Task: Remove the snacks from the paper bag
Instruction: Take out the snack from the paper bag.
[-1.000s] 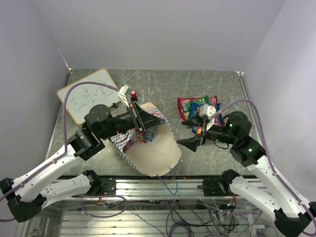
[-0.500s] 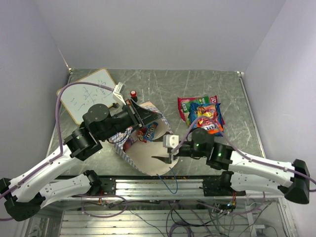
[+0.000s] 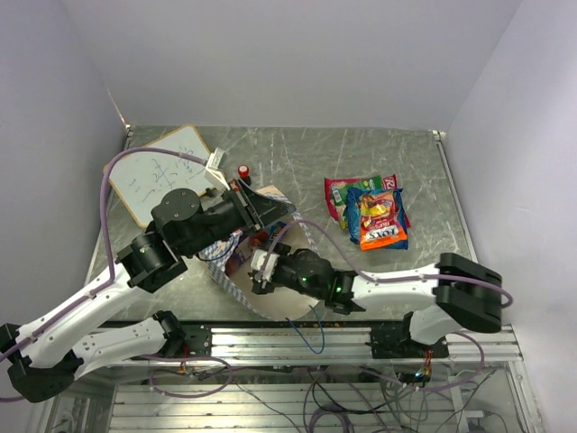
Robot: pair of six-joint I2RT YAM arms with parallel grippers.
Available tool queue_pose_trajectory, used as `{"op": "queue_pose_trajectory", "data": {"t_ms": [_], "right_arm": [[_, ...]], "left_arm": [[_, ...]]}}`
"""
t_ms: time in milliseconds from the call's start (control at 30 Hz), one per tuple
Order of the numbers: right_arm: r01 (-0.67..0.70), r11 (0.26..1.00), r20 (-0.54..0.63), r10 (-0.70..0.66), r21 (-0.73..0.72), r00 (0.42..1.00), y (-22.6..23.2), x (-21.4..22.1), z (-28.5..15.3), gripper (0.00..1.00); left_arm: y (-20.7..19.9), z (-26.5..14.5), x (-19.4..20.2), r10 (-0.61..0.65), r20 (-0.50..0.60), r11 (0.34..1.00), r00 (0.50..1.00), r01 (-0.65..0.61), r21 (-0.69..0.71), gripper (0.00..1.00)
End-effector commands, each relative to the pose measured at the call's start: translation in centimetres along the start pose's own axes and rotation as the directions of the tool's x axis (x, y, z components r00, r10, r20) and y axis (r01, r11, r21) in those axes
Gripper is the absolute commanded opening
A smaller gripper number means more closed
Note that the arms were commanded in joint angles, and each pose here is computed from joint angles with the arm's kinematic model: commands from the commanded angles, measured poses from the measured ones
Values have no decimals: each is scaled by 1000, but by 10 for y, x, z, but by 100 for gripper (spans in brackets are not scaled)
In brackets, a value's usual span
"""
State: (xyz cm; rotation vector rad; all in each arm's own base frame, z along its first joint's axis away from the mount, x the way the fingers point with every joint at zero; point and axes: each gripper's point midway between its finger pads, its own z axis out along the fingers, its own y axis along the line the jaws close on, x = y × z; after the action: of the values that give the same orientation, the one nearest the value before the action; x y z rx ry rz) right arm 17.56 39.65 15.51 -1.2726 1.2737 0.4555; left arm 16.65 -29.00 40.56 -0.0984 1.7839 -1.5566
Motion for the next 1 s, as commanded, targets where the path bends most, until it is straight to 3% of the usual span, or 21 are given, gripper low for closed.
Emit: {"op": "queue_pose_trajectory", "data": {"t_ms": [0, 333, 533, 667, 767, 833, 933, 967], "right_arm": [[-27, 997, 110, 19, 74, 994, -10, -21, 24, 72], [-24, 999, 129, 18, 43, 991, 0, -5, 85, 99], [-67, 995, 123, 58, 77, 991, -1, 16, 111, 100], [-78, 978, 56, 68, 195, 996, -13, 42, 128, 100], [-71, 950, 5, 73, 305, 997, -32, 55, 132, 95], [-71, 948, 3, 74, 311, 997, -38, 58, 131, 86], [-53, 943, 3, 55, 329, 999, -47, 63, 120, 55], [-48, 939, -2, 51, 339, 999, -51, 63, 118, 49]], "left_arm": [[-31, 0, -16, 24, 49, 996, 998, -28, 84, 7], [-32, 4, -11, 17, 28, 996, 999, -19, 87, 7], [-27, -4, -9, 5, 31, 996, 1000, -8, 84, 7], [-29, -9, -12, 15, 35, 997, 999, -18, 71, 7], [-28, -13, -13, 22, 34, 998, 999, -24, 53, 7], [-26, -15, -13, 23, 38, 999, 999, -25, 40, 7], [-21, -22, -16, 14, 60, 1000, 998, -15, 23, 7], [-20, -24, -17, 12, 68, 1000, 998, -13, 20, 7]]}}
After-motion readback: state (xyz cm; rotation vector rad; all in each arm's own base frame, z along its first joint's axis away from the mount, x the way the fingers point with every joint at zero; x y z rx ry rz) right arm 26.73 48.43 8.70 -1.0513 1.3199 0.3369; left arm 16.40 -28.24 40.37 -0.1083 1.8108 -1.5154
